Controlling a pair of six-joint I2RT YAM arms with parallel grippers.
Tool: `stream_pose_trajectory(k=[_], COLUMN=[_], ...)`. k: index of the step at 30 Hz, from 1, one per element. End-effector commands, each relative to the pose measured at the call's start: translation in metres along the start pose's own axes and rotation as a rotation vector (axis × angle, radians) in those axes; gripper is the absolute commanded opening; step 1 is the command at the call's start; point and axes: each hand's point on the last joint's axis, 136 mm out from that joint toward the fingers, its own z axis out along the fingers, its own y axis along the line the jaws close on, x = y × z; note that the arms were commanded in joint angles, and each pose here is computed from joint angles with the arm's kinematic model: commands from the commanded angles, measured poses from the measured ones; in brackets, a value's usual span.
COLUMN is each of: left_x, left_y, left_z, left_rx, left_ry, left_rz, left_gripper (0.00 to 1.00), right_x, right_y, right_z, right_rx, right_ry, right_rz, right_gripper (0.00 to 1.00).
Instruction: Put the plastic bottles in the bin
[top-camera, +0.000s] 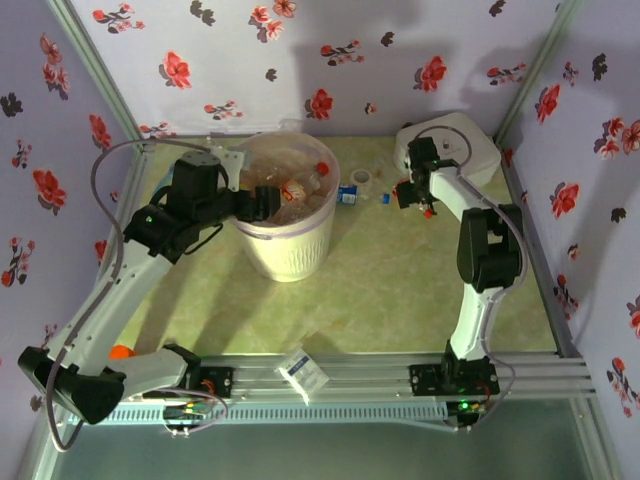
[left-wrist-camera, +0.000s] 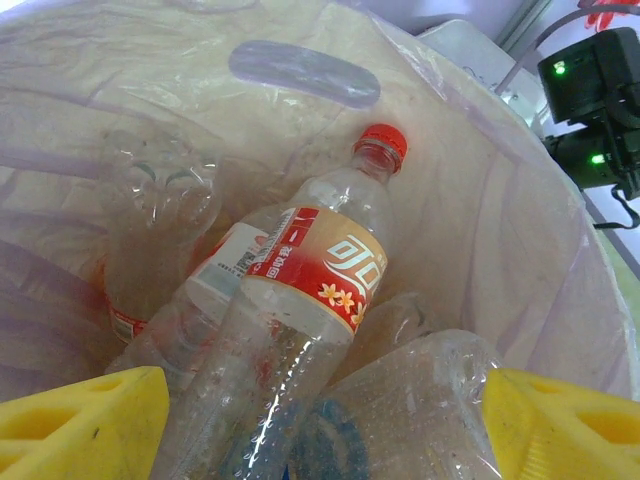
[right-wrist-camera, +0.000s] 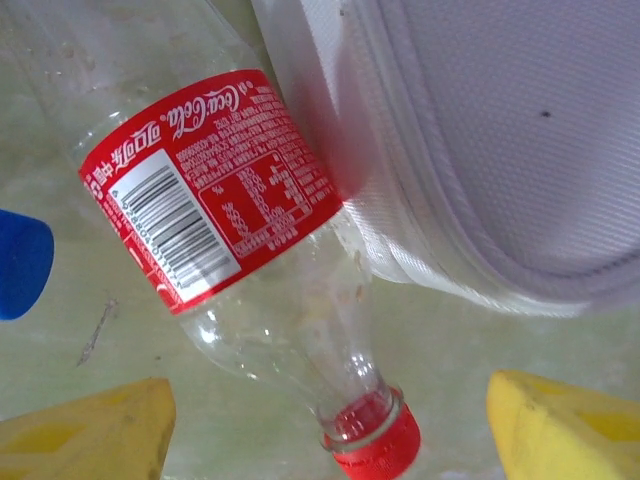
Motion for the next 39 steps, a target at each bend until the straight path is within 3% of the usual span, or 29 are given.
stream_pose_trajectory(k=[1, 13, 22, 39], left_x=[-0.005, -0.005, -0.009, -0.013], left_y=[-0.008, -0.008, -0.009, -0.013], left_z=[-0.007, -0.006, -0.002, -0.001], left_rx=[0.034, 0.036, 0.038, 0.046], left_ry=[-0.031, -0.035, -0.034, -0.034], left_rz=[-0.008, -0.010, -0.012, -0.008], left_gripper=[0.82, 0.82, 0.83, 0.83], right_x=[0.001, 0.013, 0.019, 0.021], right_y=[-0.002, 0.006, 0.004, 0.000], right_z=[0.010, 0.026, 0.007, -0.009], right_rx=[-0.019, -0.078, -0.092, -0.113], right_ry=[0.027, 0.050, 0.012, -0.019], right_rz=[0.016, 0.044, 0.079, 0.124], right_gripper=[0.78, 0.68, 0.50, 0.38])
